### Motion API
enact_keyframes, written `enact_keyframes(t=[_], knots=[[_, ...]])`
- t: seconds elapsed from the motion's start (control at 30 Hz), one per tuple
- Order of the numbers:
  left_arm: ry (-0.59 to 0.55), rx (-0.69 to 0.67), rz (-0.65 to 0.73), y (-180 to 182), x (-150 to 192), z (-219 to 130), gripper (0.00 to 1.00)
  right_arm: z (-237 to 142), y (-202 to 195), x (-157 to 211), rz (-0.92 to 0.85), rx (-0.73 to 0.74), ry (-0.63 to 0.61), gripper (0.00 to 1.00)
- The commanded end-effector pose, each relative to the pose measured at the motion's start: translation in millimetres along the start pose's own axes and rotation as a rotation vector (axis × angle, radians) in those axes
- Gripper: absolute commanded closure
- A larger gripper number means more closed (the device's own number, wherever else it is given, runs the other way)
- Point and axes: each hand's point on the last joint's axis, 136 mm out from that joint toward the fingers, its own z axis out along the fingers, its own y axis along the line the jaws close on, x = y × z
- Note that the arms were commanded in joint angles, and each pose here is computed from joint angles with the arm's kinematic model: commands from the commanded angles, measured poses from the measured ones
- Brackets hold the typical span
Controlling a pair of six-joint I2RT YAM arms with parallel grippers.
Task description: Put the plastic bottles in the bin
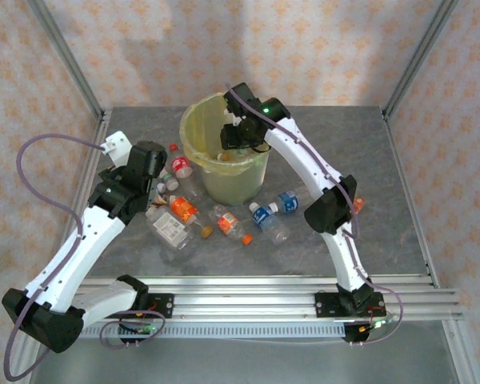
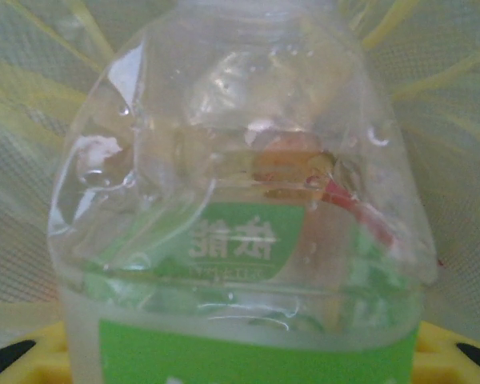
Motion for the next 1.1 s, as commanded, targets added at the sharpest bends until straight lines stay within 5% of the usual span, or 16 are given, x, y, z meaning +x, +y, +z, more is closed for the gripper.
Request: enact_keyframes(t=[0.0, 0.5, 1.07], knots=[[0.009, -0.049, -0.002, 7.0, 7.5, 8.0, 0.0, 8.1, -8.2, 2.9, -0.048, 0.063, 0.016, 0.59], [0.099, -0.049, -0.067, 12.7, 27.4, 31.6, 0.0, 45.9, -48.0, 10.8, -0.093, 0.277, 0.071, 0.46], [0.309, -0.056, -0.193, 27.3, 82.2, 73.1, 0.0, 60.5, -80.1, 15.6, -0.038, 0.317, 0.125, 0.36]])
